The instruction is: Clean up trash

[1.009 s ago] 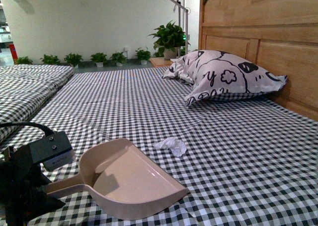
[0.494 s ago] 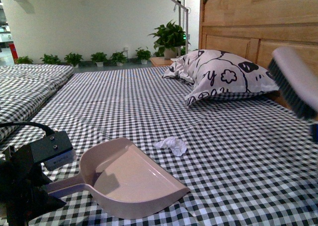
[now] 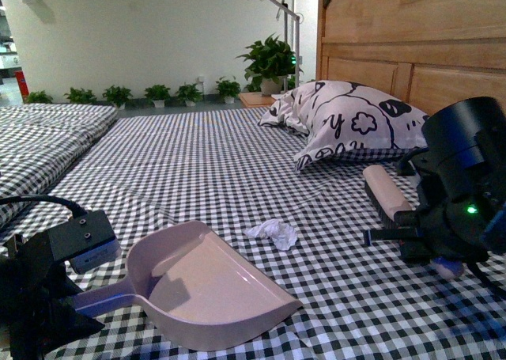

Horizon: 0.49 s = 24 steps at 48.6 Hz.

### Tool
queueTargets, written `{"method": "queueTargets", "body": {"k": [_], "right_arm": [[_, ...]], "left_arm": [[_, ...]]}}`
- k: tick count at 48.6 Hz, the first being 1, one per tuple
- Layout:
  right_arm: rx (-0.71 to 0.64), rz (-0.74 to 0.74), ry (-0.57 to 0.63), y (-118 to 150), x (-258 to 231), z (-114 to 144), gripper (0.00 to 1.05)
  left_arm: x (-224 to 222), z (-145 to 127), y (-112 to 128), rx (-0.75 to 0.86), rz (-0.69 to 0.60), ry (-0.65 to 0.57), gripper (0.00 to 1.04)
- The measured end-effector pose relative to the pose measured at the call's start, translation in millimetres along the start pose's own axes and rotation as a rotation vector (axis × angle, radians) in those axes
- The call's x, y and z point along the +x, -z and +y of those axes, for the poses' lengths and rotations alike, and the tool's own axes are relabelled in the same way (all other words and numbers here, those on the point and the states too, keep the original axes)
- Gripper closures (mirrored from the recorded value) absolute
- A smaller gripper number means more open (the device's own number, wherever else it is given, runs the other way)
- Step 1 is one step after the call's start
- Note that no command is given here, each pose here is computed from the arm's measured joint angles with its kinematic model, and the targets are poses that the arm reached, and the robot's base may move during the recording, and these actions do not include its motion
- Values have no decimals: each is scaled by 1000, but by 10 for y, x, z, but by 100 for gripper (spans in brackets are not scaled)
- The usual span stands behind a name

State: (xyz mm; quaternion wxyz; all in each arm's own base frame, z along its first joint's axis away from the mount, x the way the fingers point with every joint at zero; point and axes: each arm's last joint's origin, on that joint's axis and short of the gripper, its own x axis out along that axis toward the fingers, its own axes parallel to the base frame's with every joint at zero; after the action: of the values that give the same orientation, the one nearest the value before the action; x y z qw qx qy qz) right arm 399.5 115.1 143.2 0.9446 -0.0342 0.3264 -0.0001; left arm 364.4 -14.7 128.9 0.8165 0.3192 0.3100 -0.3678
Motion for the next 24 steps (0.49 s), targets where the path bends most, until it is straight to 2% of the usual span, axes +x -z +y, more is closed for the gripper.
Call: {"method": "queueTargets", "body": {"k": [12,24], "right_arm": [[-91,31,23,-58,309,150,85],[-178,86,20,69,441,273,85]], "left_arm": [[0,0,0,0,0,0,79],[1,-1,-1,0,0,0,79]]}}
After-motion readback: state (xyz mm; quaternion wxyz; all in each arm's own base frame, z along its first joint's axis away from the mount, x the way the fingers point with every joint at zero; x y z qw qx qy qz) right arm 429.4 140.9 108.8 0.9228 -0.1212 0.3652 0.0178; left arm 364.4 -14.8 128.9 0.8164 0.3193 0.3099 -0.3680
